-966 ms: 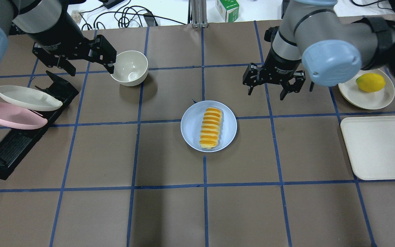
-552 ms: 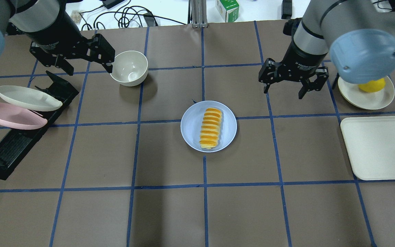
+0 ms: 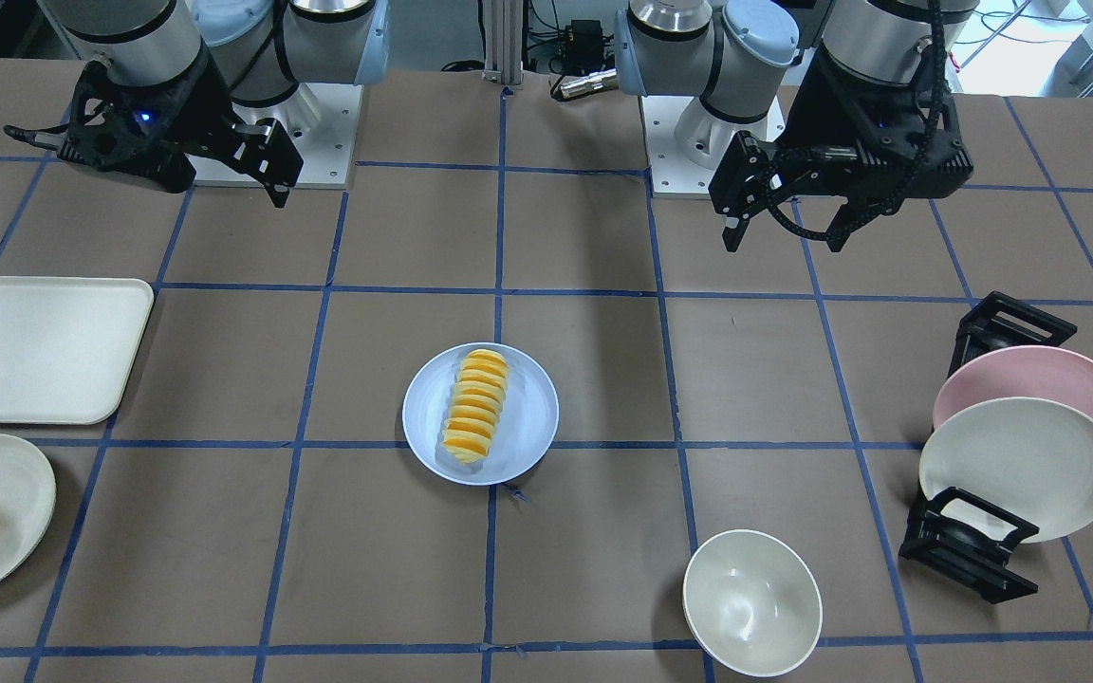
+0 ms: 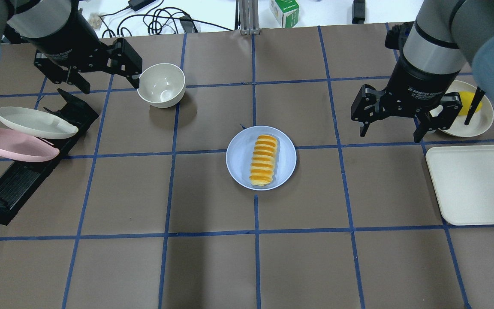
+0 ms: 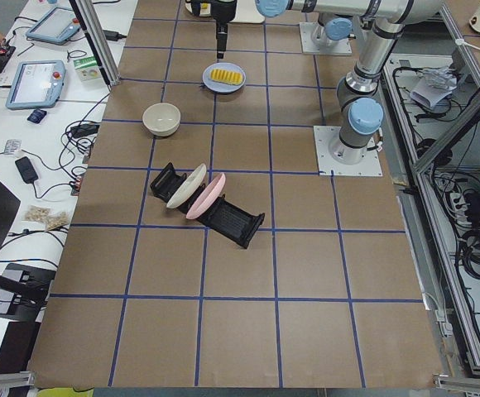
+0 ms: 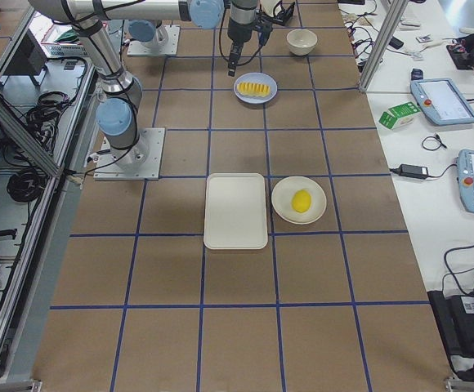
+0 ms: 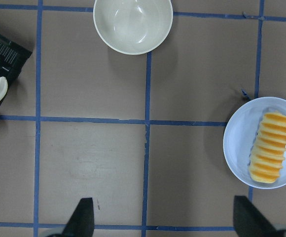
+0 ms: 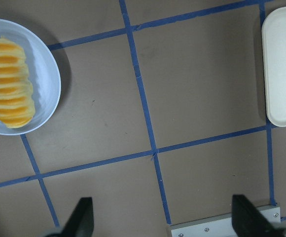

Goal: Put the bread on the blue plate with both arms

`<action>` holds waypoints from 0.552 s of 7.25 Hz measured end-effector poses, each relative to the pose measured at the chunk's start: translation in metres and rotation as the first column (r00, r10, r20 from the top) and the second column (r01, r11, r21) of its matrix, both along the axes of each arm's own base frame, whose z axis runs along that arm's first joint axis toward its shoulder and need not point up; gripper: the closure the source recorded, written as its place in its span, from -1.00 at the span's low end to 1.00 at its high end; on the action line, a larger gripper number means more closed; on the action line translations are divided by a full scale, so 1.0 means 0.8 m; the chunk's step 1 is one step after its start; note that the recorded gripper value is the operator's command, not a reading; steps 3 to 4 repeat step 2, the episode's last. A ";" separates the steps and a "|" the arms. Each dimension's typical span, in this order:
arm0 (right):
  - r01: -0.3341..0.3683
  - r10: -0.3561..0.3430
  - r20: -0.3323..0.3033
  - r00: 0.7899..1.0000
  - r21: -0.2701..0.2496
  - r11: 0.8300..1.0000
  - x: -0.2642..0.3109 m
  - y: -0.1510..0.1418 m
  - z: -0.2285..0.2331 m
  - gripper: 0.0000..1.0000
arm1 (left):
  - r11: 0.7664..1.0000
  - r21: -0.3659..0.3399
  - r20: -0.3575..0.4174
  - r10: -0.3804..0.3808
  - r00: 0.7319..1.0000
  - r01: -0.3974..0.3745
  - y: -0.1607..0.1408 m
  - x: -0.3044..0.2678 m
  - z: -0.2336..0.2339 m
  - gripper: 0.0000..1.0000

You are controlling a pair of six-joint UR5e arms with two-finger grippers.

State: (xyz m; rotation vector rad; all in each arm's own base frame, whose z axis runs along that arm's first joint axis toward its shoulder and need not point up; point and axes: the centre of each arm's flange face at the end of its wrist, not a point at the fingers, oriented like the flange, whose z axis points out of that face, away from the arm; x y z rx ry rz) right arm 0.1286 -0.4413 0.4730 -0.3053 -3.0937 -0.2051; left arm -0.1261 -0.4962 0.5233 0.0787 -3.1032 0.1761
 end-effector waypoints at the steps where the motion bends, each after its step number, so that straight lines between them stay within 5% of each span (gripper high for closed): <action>1: -0.004 0.004 0.000 1.000 0.002 1.000 0.000 0.000 -0.001 -1.00 | 1.000 0.002 0.000 0.001 1.000 -0.001 -0.001 0.000 -0.001 -1.00; 4: -0.002 0.002 0.000 1.000 0.005 1.000 0.000 0.000 -0.003 -1.00 | 1.000 0.010 -0.002 0.002 1.000 -0.002 -0.004 0.000 -0.006 -1.00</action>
